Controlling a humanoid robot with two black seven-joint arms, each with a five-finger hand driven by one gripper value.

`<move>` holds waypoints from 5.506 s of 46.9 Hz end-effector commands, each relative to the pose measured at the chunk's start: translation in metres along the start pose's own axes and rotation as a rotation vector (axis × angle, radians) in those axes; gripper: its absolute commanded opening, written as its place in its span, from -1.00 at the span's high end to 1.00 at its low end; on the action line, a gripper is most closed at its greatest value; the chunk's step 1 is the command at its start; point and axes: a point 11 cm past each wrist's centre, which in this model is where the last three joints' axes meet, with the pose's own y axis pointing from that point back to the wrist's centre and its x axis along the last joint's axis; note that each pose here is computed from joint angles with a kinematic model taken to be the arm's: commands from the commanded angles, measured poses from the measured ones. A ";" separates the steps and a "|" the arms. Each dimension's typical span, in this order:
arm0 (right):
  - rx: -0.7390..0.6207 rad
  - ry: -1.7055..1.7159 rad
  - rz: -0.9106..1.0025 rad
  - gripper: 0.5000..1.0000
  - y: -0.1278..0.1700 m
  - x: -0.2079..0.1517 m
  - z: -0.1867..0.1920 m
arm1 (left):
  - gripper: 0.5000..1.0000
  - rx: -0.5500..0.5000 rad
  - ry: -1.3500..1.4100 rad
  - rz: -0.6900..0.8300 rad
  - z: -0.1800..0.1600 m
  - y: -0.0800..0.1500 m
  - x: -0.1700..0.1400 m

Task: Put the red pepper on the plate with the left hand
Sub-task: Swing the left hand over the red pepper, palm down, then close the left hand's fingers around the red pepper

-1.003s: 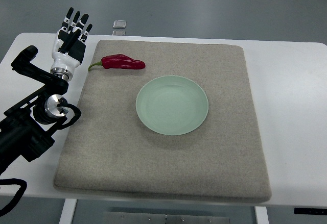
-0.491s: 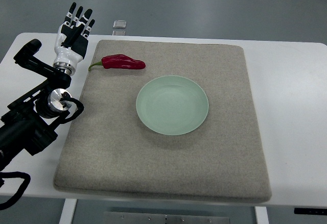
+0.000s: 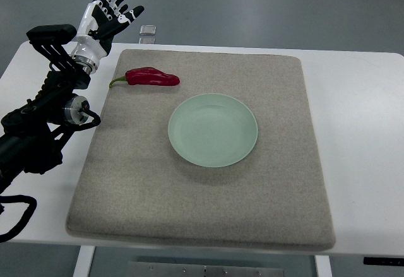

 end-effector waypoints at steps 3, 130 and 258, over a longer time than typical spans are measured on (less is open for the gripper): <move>0.001 0.000 0.001 -0.73 0.000 0.000 0.000 | -0.88 -0.001 -0.179 -0.033 0.013 -0.007 0.005; 0.001 0.000 0.001 -0.73 0.000 0.000 0.000 | -0.29 0.242 -1.373 -0.533 -0.032 0.005 0.004; -0.001 0.000 0.001 -0.73 0.000 0.000 0.000 | 1.00 0.269 -1.360 -0.584 -0.051 0.015 -0.007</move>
